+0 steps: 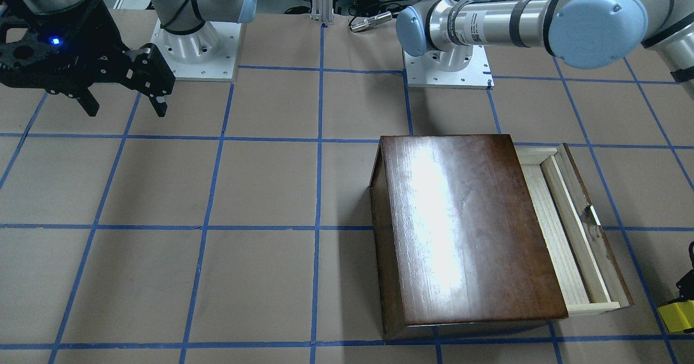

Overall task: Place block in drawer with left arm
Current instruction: 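Lift the yellow cube and carry it over the open drawer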

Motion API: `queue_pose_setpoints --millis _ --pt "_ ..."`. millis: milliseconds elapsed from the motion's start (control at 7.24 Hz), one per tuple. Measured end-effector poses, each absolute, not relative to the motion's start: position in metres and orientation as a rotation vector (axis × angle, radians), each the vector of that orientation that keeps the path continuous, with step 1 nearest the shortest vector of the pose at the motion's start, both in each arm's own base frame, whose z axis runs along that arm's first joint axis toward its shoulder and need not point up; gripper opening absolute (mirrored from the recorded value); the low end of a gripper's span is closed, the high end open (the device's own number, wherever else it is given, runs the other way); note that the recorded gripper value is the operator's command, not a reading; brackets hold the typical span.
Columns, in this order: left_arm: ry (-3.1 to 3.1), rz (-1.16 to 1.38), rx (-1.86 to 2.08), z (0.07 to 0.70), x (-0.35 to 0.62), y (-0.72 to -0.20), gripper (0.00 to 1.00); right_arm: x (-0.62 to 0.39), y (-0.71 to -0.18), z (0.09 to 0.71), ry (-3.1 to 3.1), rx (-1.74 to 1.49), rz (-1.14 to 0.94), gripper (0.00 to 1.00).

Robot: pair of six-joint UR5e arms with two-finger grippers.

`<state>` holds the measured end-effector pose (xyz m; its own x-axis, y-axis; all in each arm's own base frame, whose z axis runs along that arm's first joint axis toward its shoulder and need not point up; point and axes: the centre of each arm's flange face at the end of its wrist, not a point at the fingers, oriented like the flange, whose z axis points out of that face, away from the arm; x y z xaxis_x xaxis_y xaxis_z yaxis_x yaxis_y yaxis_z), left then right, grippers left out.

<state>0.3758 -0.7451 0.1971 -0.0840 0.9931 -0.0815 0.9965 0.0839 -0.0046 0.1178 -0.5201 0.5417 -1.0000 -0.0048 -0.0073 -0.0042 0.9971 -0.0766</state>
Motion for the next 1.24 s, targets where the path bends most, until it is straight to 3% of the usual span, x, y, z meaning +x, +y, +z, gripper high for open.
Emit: queue_pose_setpoints --millis 553,1243 --pt "2.243 -0.071 2.081 0.213 0.378 -0.745 0.00 0.118 -0.520 0.542 3.131 -0.007 -0.120 1.00" --pt "2.314 -0.075 2.185 0.346 0.326 -0.711 0.00 0.118 -0.520 0.542 3.132 -0.007 -0.121 1.00"
